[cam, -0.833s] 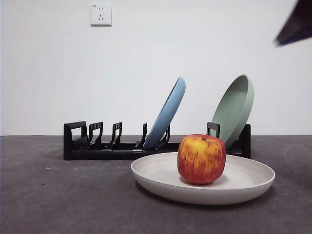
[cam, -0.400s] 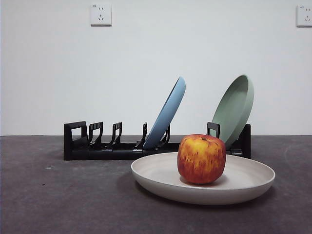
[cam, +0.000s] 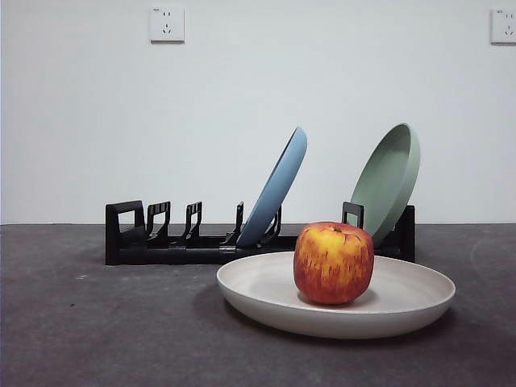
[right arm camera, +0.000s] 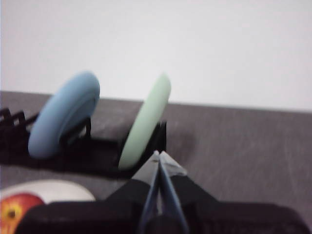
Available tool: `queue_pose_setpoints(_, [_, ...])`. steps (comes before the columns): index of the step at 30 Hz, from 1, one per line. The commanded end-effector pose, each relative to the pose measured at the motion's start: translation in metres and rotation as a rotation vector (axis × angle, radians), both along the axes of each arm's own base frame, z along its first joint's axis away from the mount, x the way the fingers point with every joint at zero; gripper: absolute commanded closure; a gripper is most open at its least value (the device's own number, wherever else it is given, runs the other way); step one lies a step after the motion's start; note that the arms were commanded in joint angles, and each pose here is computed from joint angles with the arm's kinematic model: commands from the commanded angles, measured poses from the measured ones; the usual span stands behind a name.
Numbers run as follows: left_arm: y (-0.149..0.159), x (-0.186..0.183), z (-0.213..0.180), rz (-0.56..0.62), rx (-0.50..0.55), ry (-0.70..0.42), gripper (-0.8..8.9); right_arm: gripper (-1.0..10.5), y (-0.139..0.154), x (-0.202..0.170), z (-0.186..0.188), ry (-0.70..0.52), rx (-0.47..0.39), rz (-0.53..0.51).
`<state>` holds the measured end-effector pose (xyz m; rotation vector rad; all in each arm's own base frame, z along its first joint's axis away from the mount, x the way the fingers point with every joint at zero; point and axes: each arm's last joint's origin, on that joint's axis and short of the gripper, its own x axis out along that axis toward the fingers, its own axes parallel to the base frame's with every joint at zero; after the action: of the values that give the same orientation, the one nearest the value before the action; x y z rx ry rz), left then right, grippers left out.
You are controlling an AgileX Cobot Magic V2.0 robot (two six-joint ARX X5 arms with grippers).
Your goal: Take the yellow plate from the plate rack,put the plate on the table,take the apple from the table,put the apple in the plate
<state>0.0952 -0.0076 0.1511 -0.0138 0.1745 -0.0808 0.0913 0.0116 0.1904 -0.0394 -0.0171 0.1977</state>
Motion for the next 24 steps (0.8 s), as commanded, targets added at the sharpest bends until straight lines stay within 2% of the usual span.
queue_pose_setpoints(1, [0.000,0.001,-0.004,0.006,-0.009,0.010,8.17,9.5,0.000,0.002,-0.015,0.028,0.047,0.001])
queue_pose_setpoints(6, [0.000,0.001,-0.004,0.006,-0.009,0.010,8.17,9.5,0.000,0.005,-0.031,0.102,0.083,-0.002])
queue_pose_setpoints(10, [0.000,0.001,-0.004,0.006,-0.009,0.010,8.17,9.5,0.000,0.004,-0.042,0.207,0.102,-0.009])
queue_pose_setpoints(24, [0.000,0.001,-0.004,0.006,-0.009,0.010,8.17,9.5,0.000,0.004,-0.043,0.221,0.128,-0.021])
